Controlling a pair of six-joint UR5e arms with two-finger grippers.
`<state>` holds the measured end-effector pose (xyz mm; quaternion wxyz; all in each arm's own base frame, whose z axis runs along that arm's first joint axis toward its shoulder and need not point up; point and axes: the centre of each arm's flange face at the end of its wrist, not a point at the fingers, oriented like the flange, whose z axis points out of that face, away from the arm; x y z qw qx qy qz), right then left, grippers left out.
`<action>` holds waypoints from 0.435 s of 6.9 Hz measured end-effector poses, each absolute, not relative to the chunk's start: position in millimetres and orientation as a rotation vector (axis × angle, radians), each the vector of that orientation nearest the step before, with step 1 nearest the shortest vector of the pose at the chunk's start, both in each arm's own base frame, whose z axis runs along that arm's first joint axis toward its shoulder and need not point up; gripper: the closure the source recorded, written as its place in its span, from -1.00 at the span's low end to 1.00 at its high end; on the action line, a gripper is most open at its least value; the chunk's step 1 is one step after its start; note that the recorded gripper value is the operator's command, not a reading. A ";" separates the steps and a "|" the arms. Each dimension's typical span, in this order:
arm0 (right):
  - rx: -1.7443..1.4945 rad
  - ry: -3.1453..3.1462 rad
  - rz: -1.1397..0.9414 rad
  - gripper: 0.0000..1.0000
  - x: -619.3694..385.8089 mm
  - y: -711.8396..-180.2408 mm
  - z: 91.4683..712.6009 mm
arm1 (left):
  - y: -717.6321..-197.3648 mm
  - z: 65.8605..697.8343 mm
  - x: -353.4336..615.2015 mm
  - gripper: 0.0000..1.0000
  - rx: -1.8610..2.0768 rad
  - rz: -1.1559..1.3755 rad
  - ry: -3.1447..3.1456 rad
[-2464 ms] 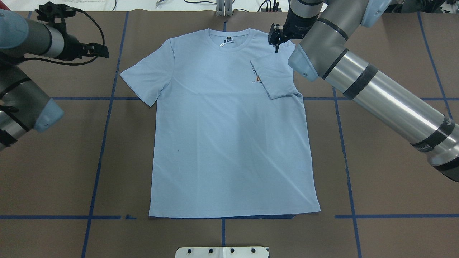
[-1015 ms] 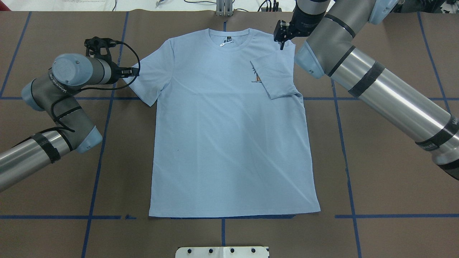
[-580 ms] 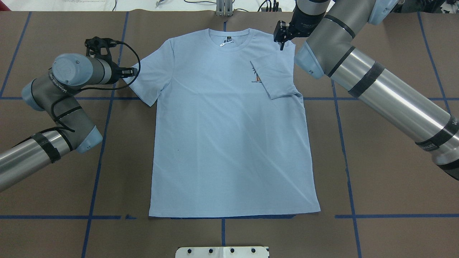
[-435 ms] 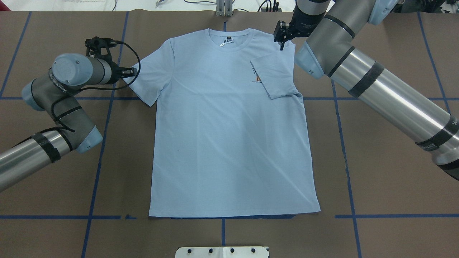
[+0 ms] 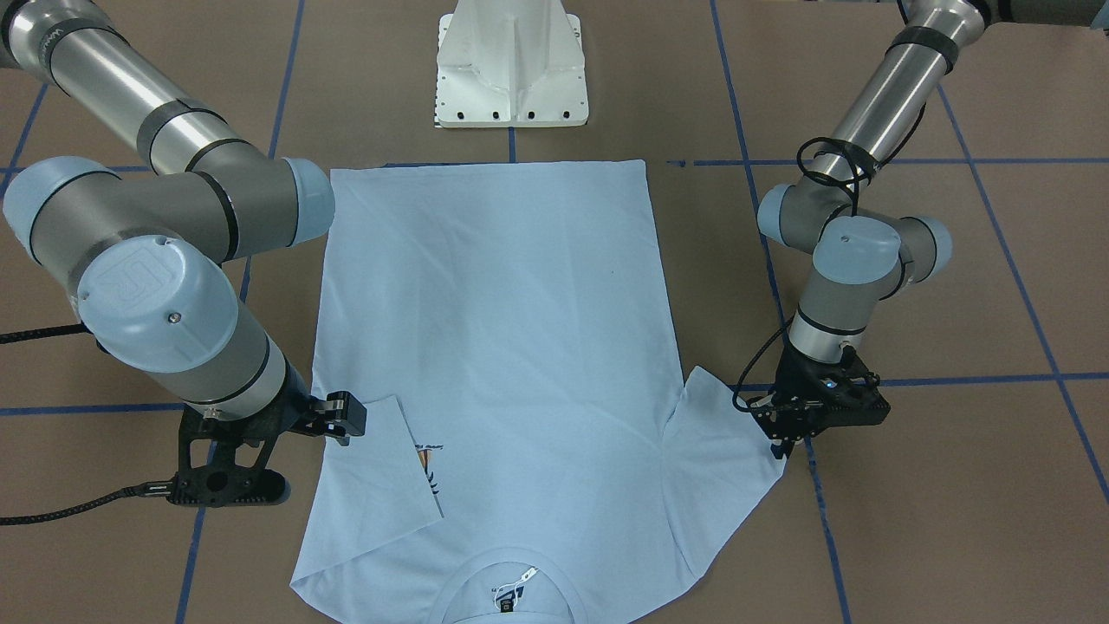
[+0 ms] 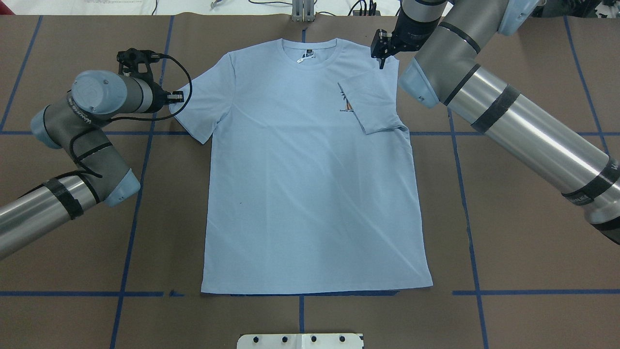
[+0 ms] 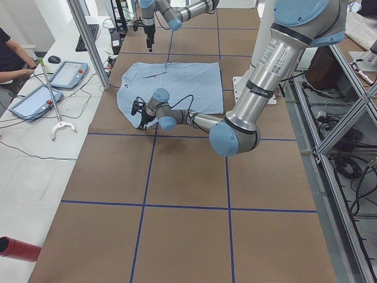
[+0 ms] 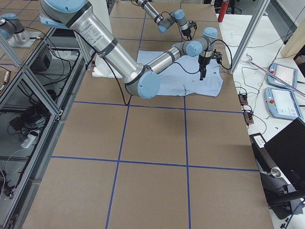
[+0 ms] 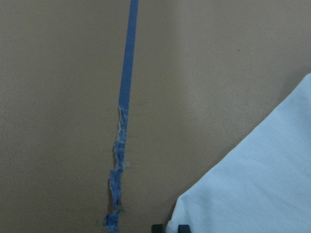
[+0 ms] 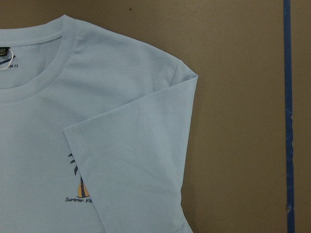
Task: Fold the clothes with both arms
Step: 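Fold the other sleeve inward onto the chest with the left gripper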
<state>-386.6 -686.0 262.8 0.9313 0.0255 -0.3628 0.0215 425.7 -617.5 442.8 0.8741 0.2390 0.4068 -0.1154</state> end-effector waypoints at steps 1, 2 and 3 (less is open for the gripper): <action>0.060 -0.748 0.042 -1.00 -386.3 -685.7 271.4 | -615.2 420.5 428.2 1.00 0.473 -0.229 0.866; 0.064 -0.751 0.041 -1.00 -386.4 -685.2 275.6 | -616.3 385.1 432.5 1.00 0.443 -0.228 0.854; 0.066 -0.754 0.040 -1.00 -386.6 -684.8 276.7 | -620.0 347.5 438.6 1.00 0.424 -0.230 0.840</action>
